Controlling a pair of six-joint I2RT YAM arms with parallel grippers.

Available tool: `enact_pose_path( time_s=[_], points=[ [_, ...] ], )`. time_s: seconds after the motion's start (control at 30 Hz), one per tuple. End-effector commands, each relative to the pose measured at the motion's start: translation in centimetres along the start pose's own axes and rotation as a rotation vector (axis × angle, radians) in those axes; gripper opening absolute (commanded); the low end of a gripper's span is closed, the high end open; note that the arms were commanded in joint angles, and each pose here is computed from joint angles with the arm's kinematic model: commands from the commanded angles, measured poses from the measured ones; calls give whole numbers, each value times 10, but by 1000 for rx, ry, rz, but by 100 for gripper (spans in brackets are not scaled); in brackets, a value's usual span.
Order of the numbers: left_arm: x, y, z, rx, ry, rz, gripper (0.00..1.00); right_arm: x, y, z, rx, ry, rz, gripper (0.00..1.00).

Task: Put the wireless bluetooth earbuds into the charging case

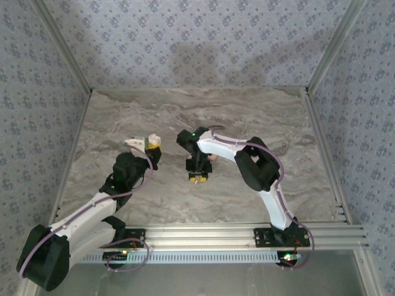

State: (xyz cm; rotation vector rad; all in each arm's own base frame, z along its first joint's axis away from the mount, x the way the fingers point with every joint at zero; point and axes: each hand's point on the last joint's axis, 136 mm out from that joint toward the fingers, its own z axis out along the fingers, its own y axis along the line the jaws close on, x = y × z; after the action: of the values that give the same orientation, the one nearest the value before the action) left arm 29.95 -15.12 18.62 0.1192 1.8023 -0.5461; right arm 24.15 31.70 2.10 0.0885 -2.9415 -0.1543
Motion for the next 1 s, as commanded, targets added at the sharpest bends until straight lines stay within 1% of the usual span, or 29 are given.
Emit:
enact_pose_path(
  time_s=[0.0, 0.2, 0.97],
  points=[
    [-13, 1, -3, -8, -42, 16, 18, -9, -6, -6, 35, -28, -9, 33],
    [-14, 0, -2, -7, -42, 17, 18, -12, -5, -17, 48, -55, -17, 34],
    [-12, 0, 0, -7, -33, 11, 18, -9, -3, 10, 70, -5, -32, 30]
  ],
)
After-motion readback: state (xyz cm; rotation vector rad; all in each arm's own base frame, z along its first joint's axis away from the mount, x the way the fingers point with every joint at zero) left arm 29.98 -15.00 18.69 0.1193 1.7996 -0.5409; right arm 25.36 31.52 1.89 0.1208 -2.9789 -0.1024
